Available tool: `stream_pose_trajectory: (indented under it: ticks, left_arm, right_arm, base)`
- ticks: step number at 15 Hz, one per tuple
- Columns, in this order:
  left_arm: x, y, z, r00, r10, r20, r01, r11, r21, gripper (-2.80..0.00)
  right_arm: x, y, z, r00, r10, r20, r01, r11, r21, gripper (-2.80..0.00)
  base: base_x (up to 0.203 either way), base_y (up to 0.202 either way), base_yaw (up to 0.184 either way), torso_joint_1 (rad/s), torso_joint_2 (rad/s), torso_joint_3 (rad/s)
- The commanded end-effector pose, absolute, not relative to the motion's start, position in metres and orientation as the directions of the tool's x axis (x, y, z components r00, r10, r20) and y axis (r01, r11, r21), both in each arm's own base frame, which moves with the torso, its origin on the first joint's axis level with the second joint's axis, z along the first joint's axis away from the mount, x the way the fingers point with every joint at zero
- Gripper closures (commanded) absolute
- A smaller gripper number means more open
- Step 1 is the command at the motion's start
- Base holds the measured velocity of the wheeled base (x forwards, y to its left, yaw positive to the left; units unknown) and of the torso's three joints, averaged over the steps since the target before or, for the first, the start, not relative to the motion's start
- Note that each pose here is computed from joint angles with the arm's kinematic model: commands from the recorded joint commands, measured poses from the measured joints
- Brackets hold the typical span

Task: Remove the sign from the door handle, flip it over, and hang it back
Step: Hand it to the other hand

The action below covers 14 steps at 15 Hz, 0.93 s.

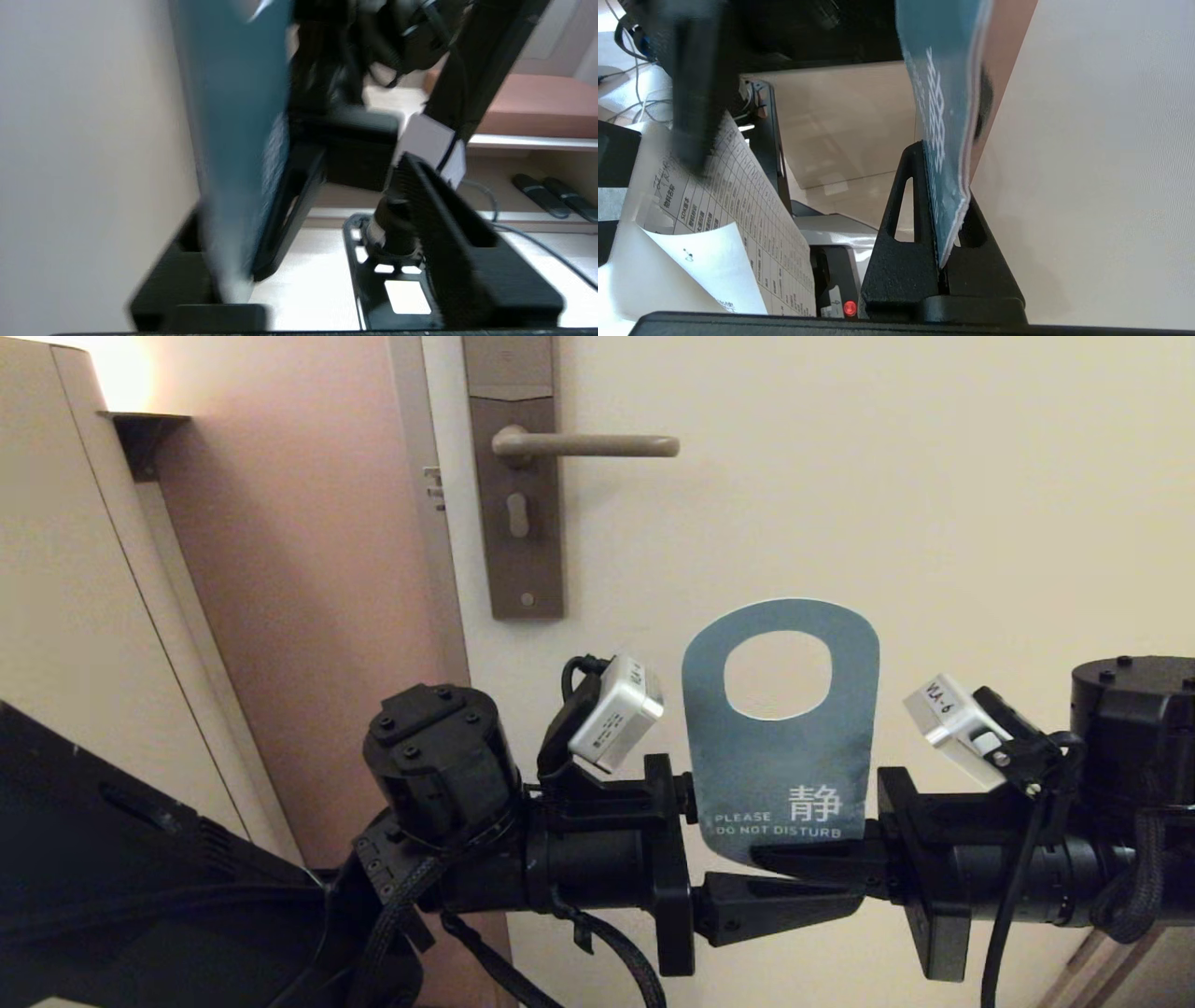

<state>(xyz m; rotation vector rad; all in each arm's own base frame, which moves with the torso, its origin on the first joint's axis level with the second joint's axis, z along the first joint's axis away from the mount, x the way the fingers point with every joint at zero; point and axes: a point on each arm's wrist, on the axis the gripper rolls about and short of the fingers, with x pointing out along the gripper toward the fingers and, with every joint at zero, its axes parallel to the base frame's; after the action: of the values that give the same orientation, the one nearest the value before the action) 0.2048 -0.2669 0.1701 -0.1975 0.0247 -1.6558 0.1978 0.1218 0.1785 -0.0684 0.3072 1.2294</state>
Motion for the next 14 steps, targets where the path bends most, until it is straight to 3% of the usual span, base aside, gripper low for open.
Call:
stream_pose_trajectory:
  ticks: [1, 10, 14]
  left_arm:
    - [0.205, -0.267, 0.170, -0.090, -0.988, 0.128, 0.986, -0.106, -0.126, -2.80]
    - [0.202, -0.258, 0.157, -0.080, -0.987, 0.136, 0.985, -0.100, -0.144, -2.80]
    - [0.210, -0.242, 0.151, -0.033, -0.989, 0.143, 0.988, -0.054, -0.147, -2.80]
  right_arm:
    - [0.197, 0.122, 0.178, 0.293, 0.918, -0.268, -0.936, 0.333, 0.115, 0.00]
    - [0.196, 0.120, 0.177, 0.298, 0.916, -0.268, -0.934, 0.338, 0.115, 0.00]
    - [0.196, 0.120, 0.177, 0.299, 0.916, -0.269, -0.934, 0.339, 0.115, 0.00]
  base:
    - [0.000, 0.000, 0.000, 0.000, 0.00, 0.000]
    - [0.000, 0.000, 0.000, 0.000, 0.00, 0.000]
    - [0.000, 0.000, 0.000, 0.000, 0.00, 0.000]
